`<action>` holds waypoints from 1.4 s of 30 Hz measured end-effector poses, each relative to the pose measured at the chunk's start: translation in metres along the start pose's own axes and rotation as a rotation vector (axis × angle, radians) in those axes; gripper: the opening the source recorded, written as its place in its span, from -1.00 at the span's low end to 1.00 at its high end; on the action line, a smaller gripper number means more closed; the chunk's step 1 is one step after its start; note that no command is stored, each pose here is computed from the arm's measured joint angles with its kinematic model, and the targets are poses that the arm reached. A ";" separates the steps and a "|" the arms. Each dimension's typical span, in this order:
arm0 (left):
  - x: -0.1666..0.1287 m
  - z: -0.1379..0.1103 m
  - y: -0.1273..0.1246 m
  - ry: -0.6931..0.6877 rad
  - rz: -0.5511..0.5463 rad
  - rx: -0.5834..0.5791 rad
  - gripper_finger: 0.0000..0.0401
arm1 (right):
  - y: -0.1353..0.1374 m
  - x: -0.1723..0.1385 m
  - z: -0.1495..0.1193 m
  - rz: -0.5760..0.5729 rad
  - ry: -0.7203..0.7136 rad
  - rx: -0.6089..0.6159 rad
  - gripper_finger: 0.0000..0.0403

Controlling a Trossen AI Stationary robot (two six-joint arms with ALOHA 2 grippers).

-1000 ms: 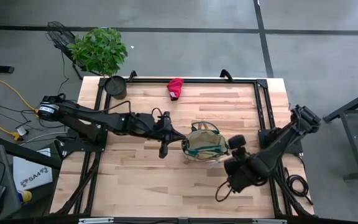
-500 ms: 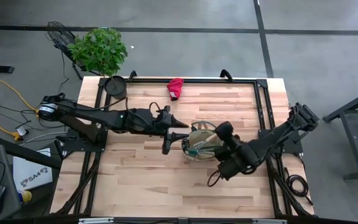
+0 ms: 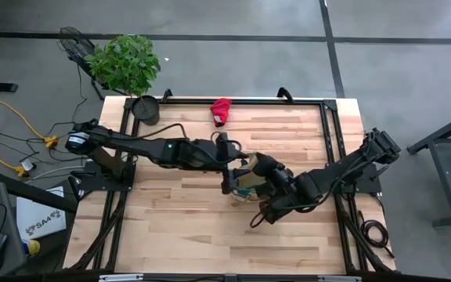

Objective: Pick & Place Garden tools in Gardening bag
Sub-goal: Put the hand rake into the gardening bag

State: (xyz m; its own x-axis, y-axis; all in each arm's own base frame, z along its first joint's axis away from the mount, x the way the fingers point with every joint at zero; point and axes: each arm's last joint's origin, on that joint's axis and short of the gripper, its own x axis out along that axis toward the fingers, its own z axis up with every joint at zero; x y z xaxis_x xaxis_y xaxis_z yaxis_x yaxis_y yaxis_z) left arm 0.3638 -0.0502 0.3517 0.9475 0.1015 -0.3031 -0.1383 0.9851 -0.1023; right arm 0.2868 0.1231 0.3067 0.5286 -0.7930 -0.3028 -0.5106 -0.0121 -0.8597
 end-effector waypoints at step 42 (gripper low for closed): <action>0.009 -0.011 0.000 0.091 0.003 -0.026 -0.69 | -0.018 -0.006 0.016 -0.102 -0.044 -0.052 -0.71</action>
State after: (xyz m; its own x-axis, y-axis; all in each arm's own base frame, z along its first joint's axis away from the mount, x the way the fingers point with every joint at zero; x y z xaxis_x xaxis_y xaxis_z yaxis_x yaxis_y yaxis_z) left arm 0.3690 -0.0511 0.3387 0.9173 0.0902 -0.3878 -0.1495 0.9808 -0.1256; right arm 0.3036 0.1378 0.3176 0.6082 -0.7586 -0.2336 -0.4864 -0.1236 -0.8650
